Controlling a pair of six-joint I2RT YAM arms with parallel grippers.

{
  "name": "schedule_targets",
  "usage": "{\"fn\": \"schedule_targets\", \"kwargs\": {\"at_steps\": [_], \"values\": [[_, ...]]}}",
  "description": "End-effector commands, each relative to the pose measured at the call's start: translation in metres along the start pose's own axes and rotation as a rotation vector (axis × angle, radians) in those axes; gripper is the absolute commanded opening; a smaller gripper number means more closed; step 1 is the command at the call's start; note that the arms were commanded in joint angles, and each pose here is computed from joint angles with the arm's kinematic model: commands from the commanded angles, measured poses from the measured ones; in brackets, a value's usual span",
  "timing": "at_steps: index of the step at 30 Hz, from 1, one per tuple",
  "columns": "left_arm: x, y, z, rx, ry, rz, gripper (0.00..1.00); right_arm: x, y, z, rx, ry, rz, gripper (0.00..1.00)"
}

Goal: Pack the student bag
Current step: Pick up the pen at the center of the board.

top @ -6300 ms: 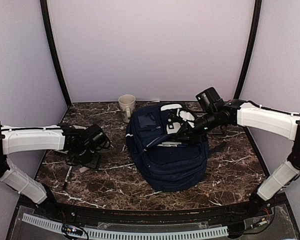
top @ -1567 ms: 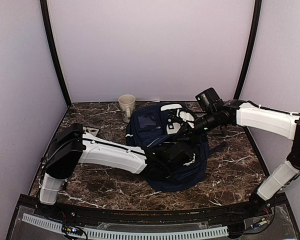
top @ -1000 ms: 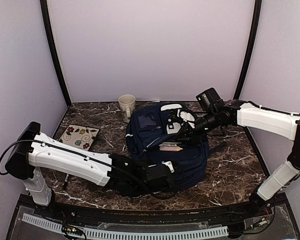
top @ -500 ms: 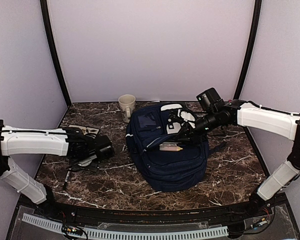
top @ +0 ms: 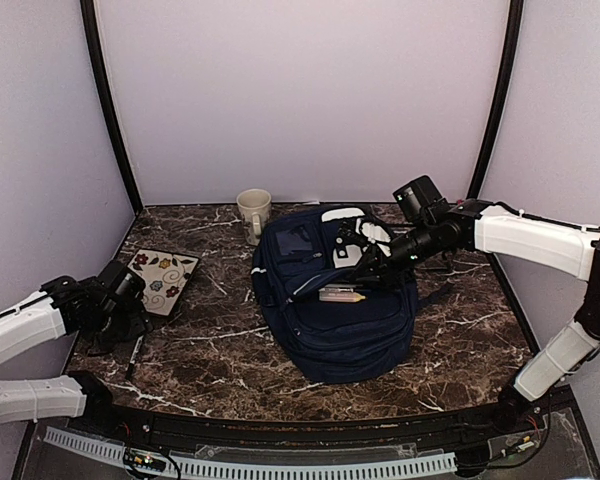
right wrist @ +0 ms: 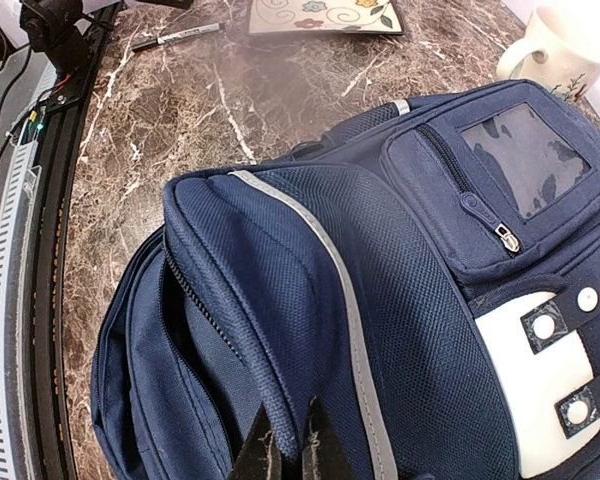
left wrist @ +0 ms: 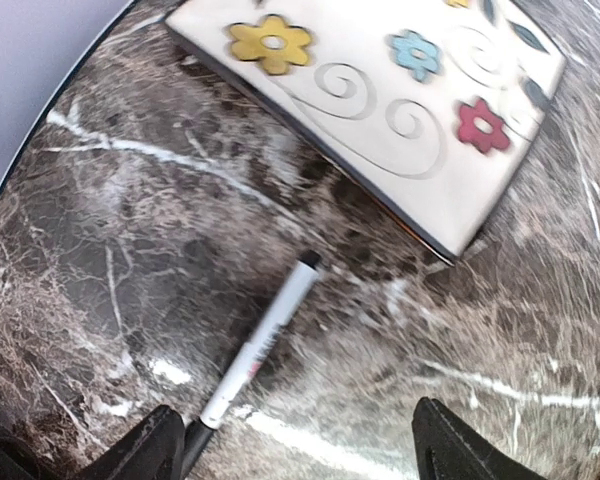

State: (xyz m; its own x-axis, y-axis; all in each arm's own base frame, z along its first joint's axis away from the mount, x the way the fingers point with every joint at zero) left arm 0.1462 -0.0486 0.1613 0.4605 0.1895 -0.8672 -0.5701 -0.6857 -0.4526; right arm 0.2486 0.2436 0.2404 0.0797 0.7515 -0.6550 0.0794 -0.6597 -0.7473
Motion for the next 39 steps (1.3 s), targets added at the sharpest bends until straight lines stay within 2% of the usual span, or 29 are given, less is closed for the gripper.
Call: {"fn": "schedule_targets", "kwargs": {"at_steps": [1,4,8,13,17,25,32,36,39], "values": [[0.016,-0.005,0.005,-0.027,0.001,0.068,0.84,-0.013,-0.016,0.002,-0.039,0.000,-0.085,0.00],[0.028,-0.012,-0.001,-0.023,0.035,0.121,0.85,-0.014,-0.016,0.002,-0.041,0.006,-0.085,0.00],[0.052,-0.011,0.000,-0.036,-0.047,0.243,0.85,-0.017,-0.017,0.003,-0.048,0.013,-0.086,0.00],[0.066,-0.011,0.002,-0.028,-0.104,0.283,0.81,-0.019,-0.018,0.003,-0.052,0.024,-0.085,0.00],[0.069,-0.006,-0.001,-0.005,-0.067,0.328,0.76,-0.017,-0.017,0.003,-0.050,0.020,-0.085,0.00],[0.068,0.018,-0.010,0.051,0.009,0.485,0.59,-0.014,-0.016,0.002,-0.045,0.007,-0.083,0.00],[0.064,0.042,-0.012,0.113,0.024,0.577,0.38,-0.013,-0.016,0.002,-0.038,-0.001,-0.085,0.00],[0.066,0.055,-0.013,0.148,0.020,0.632,0.19,-0.012,-0.015,0.002,-0.036,-0.004,-0.085,0.00],[0.065,0.062,-0.016,0.195,-0.009,0.651,0.14,-0.012,-0.016,0.002,-0.034,-0.008,-0.086,0.00]]}}
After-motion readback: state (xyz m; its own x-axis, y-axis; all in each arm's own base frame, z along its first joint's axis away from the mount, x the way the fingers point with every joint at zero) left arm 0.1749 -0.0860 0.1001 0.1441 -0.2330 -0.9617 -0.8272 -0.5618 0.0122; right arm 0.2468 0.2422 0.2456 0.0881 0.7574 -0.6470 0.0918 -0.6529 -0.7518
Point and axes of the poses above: each gripper's point midway between its finger pads, its own x axis out along the fingers, its own z axis along the line the jaws close on, y = z × x, the point moved 9 cm from there along -x, back along the fingers, and after that the axes turned 13 degrees about -x, right-handed, at the moved point
